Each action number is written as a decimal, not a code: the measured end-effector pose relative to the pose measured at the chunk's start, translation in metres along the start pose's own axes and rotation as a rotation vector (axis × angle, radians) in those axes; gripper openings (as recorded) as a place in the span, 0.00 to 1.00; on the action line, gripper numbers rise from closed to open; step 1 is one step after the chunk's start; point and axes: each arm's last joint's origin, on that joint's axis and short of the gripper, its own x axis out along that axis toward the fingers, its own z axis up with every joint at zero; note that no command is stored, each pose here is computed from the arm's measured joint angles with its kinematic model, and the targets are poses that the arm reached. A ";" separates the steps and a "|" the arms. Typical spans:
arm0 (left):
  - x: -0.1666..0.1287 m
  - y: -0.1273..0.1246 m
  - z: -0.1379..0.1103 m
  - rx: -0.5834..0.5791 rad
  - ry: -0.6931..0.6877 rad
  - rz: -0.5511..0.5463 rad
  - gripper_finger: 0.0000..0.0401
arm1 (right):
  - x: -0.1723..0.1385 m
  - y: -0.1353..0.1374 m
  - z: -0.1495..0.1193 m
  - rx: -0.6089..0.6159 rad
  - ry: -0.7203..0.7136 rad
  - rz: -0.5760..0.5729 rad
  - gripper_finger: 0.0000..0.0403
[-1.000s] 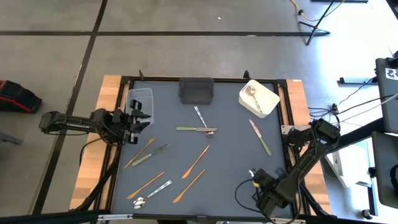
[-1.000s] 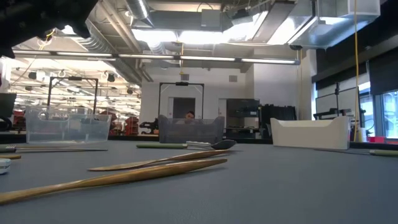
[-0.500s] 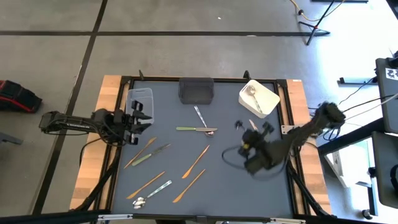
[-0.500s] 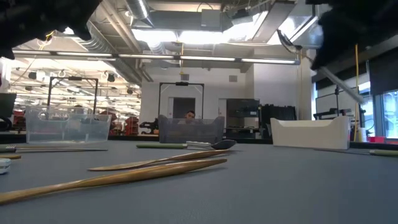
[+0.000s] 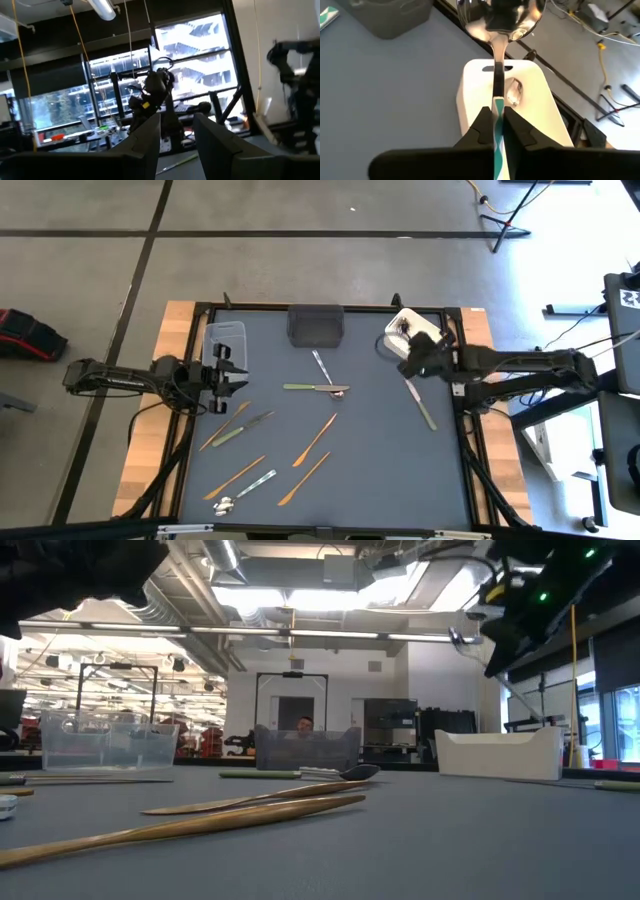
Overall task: Sort silverware by color (type)
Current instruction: Put the bottom right blue spoon into the white bin, then put the top blue spoon into the white bin
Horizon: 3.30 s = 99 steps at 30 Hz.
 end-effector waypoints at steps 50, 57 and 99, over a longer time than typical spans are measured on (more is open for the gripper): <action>-0.004 0.005 -0.021 0.110 0.284 0.256 0.28 | 0.047 -0.049 0.031 0.138 0.177 0.261 0.38; -0.001 0.004 -0.025 0.050 0.298 0.262 0.32 | 0.038 0.000 0.059 0.055 -0.114 0.436 0.37; 0.002 0.008 -0.020 -0.081 0.235 0.412 0.45 | 0.158 0.194 0.048 -0.004 0.010 0.491 0.37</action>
